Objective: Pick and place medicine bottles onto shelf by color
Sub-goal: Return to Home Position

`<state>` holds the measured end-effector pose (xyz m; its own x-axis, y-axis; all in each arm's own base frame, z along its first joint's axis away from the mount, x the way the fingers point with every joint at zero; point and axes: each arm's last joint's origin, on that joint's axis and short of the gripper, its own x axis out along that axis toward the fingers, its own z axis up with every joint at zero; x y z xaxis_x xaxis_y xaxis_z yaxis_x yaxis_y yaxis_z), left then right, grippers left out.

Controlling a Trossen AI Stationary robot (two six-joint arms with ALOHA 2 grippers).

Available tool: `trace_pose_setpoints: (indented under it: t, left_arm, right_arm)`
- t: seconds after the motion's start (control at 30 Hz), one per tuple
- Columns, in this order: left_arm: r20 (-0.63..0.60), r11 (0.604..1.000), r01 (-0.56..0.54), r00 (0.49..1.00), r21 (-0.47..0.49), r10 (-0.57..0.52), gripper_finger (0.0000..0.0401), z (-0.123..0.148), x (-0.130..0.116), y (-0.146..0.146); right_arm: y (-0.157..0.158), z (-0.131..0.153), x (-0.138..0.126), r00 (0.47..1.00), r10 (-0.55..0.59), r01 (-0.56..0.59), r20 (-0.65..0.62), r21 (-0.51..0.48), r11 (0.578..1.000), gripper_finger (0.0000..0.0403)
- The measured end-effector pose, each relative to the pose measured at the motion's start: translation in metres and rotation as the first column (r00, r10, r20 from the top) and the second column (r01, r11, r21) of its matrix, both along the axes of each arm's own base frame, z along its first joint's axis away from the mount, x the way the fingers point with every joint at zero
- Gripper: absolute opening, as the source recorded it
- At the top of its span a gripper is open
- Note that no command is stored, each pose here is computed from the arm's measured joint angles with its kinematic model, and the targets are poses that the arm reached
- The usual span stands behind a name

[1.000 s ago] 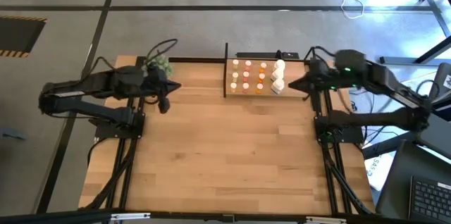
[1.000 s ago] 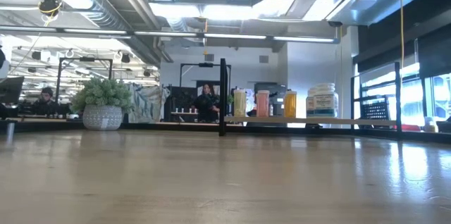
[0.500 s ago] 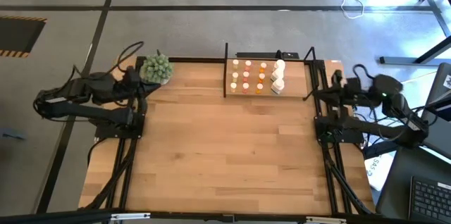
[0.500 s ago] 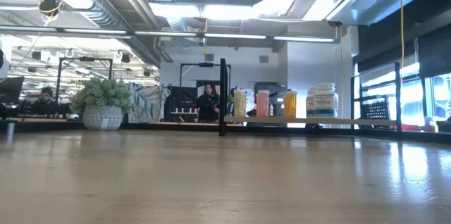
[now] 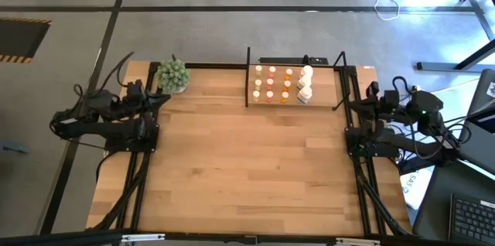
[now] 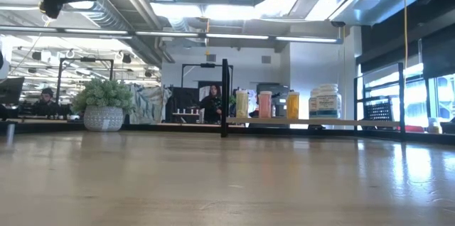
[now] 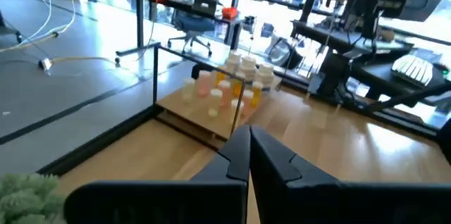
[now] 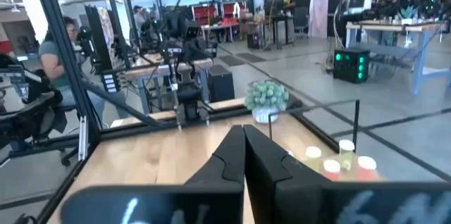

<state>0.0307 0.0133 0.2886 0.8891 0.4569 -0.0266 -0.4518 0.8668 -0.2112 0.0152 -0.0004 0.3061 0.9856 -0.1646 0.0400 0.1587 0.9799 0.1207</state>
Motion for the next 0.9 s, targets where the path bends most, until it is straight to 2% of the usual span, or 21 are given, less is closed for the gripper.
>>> trace_pose_setpoints:
  t: [0.07, 0.17, 0.23, 0.37, 0.43, 0.57, 0.9]
  left_arm:
    - [0.030, 1.000, -0.001, 1.000, 0.001, 0.001, 0.0001, -0.008, -0.001, 0.000]
    - [-0.011, 1.000, 0.002, 1.000, 0.021, -0.002, 0.0001, -0.016, 0.005, 0.000]
    - [0.003, 1.000, 0.000, 1.000, 0.025, 0.000, 0.0001, -0.017, 0.007, 0.000]
    - [-0.014, 1.000, 0.018, 1.000, 0.024, -0.018, 0.0001, -0.032, 0.018, 0.000]
    - [0.036, 0.999, 0.017, 0.999, 0.029, -0.018, 0.0001, -0.033, 0.022, 0.000]
    - [0.021, 0.992, 0.081, 0.996, 0.093, -0.083, 0.0001, -0.055, 0.039, -0.002]
    - [0.062, 0.989, 0.105, 0.992, 0.103, -0.112, 0.0001, -0.095, 0.058, -0.002]
  right_arm:
    - [0.000, -0.002, 0.001, 1.000, 0.000, 0.000, 0.008, -0.003, 1.000, 0.0002]
    - [-0.002, -0.008, 0.005, 1.000, 0.000, 0.000, 0.010, 0.012, 1.000, 0.0002]
    - [-0.003, -0.013, 0.009, 1.000, 0.000, 0.000, 0.000, 0.028, 1.000, 0.0002]
    - [-0.006, -0.021, 0.020, 0.999, 0.029, -0.030, 0.044, 0.013, 0.999, 0.0002]
    - [-0.008, -0.026, 0.027, 0.997, 0.036, -0.036, 0.065, 0.002, 0.999, 0.0002]
    - [-0.011, -0.041, 0.038, 0.997, 0.040, -0.040, 0.062, 0.004, 0.999, 0.0002]
    - [-0.016, -0.080, 0.063, 0.985, 0.138, -0.123, 0.107, -0.135, 0.983, 0.0002]
